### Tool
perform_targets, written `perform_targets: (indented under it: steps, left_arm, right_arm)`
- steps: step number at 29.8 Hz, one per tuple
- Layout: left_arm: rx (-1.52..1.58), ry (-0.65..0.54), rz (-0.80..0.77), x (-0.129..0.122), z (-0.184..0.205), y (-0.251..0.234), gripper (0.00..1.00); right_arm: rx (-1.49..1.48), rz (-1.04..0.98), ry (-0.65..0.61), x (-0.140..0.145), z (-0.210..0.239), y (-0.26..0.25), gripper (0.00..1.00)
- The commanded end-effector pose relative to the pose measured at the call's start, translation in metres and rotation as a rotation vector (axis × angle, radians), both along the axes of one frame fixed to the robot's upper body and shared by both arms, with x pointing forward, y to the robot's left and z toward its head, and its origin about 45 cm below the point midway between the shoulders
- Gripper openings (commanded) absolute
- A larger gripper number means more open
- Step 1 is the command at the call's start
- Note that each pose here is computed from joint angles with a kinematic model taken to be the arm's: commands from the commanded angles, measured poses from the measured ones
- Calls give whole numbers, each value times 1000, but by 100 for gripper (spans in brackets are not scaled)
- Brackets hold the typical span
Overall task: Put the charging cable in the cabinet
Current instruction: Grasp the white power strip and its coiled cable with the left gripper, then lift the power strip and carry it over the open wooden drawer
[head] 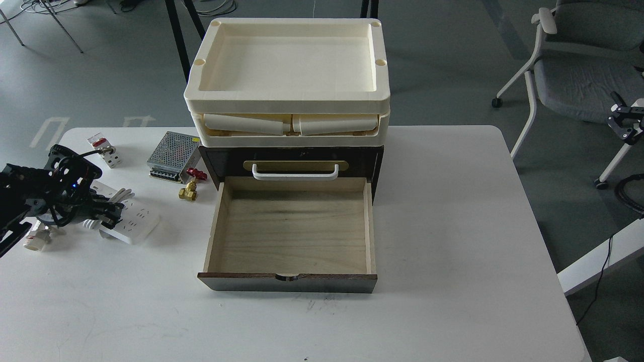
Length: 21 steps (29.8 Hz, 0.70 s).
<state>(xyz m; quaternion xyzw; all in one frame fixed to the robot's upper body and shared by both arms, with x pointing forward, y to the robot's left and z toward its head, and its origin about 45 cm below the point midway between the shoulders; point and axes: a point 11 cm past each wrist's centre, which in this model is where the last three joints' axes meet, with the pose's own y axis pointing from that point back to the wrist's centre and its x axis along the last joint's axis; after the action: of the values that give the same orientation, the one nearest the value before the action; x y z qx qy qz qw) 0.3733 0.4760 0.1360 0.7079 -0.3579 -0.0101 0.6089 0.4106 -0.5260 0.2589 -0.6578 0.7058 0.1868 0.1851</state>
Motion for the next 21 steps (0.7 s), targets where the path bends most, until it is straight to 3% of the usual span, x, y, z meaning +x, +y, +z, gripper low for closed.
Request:
perform_targets:
  steps: [1, 5, 8, 11, 17, 21]
  left_arm:
    - [-1, -33, -8, 12, 18, -2, 0]
    - [39, -51, 32, 4, 57, 31, 0]
    - [-18, -66, 36, -4, 99, 28, 0]
    - [-100, -48, 20, -33, 136, 15, 0]
    - [-391, 11, -28, -97, 174, -48, 0]
    - [-604, 75, -66, -118, 179, -100, 0]
  right_arm:
    - [-6, -18, 4, -3, 0, -7, 100]
    - [-8, -33, -7, -5, 5, -13, 100]
    - [-14, -42, -9, -7, 8, -18, 100]
    - [-20, -55, -7, -9, 9, -23, 100]
    - [-24, -59, -10, -10, 11, -26, 100]
    - [-25, -61, -9, -10, 11, -26, 100]
